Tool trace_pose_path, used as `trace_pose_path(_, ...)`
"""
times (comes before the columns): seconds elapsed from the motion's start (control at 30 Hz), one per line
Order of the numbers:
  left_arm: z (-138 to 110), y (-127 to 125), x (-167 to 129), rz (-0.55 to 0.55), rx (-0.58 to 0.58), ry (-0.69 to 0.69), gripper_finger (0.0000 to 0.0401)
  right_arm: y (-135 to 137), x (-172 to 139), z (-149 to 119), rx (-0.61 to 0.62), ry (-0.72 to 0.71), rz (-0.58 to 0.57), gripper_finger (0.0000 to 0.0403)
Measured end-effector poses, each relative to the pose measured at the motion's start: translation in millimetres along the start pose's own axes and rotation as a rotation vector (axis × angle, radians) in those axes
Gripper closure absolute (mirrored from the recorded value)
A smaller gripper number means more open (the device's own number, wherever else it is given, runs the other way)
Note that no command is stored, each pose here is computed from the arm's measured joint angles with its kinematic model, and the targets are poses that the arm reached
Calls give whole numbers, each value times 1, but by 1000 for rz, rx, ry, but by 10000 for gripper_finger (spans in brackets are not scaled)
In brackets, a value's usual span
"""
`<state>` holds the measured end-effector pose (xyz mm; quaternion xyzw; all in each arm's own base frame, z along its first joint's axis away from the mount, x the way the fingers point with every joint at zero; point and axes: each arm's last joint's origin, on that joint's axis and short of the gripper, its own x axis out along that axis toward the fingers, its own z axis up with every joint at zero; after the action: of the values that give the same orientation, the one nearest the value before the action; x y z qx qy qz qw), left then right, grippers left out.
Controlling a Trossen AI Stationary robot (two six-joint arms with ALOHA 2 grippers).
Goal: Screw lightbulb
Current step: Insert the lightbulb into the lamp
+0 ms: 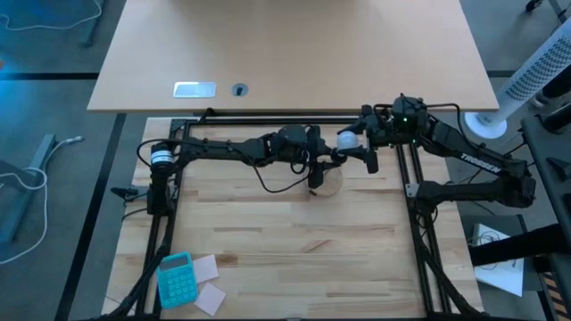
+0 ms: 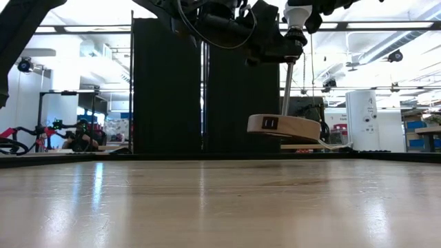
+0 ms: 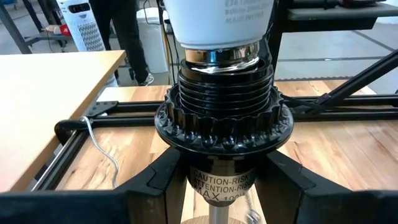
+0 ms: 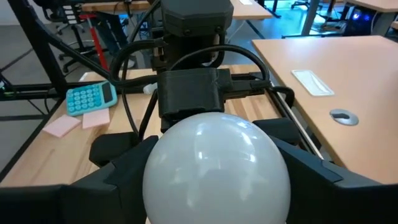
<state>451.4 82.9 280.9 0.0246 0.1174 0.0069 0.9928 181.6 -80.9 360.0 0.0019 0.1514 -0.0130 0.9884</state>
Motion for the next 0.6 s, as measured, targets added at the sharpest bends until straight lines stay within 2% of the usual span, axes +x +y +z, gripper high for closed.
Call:
trace_pose_path(0.2,3,0,0,-9,-10,19,257,1,0,-1,-8,4,24,145)
trace_pose_path(0.6,8,5,-5,-102,-19,53,257,2,0,-1,-9,-2,64,139)
